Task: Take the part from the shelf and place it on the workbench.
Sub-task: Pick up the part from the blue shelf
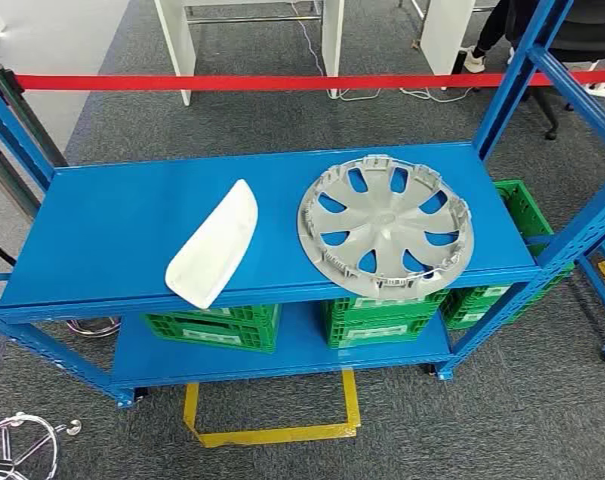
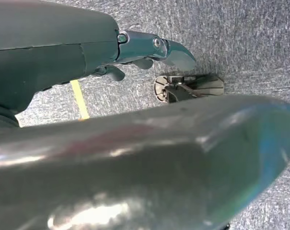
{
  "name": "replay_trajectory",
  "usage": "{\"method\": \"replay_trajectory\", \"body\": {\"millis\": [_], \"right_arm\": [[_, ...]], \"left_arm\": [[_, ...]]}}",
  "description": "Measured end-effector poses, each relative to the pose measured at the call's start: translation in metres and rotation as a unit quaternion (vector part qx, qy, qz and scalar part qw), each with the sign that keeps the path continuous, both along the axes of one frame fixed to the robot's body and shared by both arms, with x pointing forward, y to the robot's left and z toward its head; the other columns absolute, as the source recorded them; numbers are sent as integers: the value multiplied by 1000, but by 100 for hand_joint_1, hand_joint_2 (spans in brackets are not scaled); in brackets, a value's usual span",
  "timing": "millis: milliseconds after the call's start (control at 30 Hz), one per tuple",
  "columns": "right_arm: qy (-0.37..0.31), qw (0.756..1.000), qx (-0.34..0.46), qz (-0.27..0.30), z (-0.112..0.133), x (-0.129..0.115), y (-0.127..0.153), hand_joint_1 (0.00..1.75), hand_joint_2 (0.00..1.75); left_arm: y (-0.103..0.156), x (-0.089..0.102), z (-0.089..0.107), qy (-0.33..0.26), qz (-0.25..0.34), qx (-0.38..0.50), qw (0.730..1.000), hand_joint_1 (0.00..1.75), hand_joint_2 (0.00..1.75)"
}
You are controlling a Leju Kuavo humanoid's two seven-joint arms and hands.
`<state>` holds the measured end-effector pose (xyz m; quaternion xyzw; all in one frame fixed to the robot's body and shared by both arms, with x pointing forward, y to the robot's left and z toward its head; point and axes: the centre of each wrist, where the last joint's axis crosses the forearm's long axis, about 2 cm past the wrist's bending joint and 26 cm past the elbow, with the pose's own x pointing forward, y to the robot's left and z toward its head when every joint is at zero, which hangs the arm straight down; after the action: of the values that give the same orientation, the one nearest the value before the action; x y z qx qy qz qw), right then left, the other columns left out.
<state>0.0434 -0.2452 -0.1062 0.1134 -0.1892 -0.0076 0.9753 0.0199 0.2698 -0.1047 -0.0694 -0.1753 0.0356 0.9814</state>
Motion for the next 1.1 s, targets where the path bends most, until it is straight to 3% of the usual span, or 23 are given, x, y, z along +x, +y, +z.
{"method": "replay_trajectory", "body": {"millis": [433,800,933,1100], "right_arm": [[-120,983,102,97,18,43,16,0,0],[-250,927,207,190,51,71,29,0,0],[-299,896,245,219,68,79,36,0,175],[-361,851,283,254,91,87,45,0,175]], "left_arm": [[-8,3,2,-9,-18,-15,1000,0,0],[-22,3,7,-10,-44,-11,999,0,0],[-25,2,8,-7,-45,-9,999,0,0],[-29,3,8,-5,-48,-9,999,0,0]]}}
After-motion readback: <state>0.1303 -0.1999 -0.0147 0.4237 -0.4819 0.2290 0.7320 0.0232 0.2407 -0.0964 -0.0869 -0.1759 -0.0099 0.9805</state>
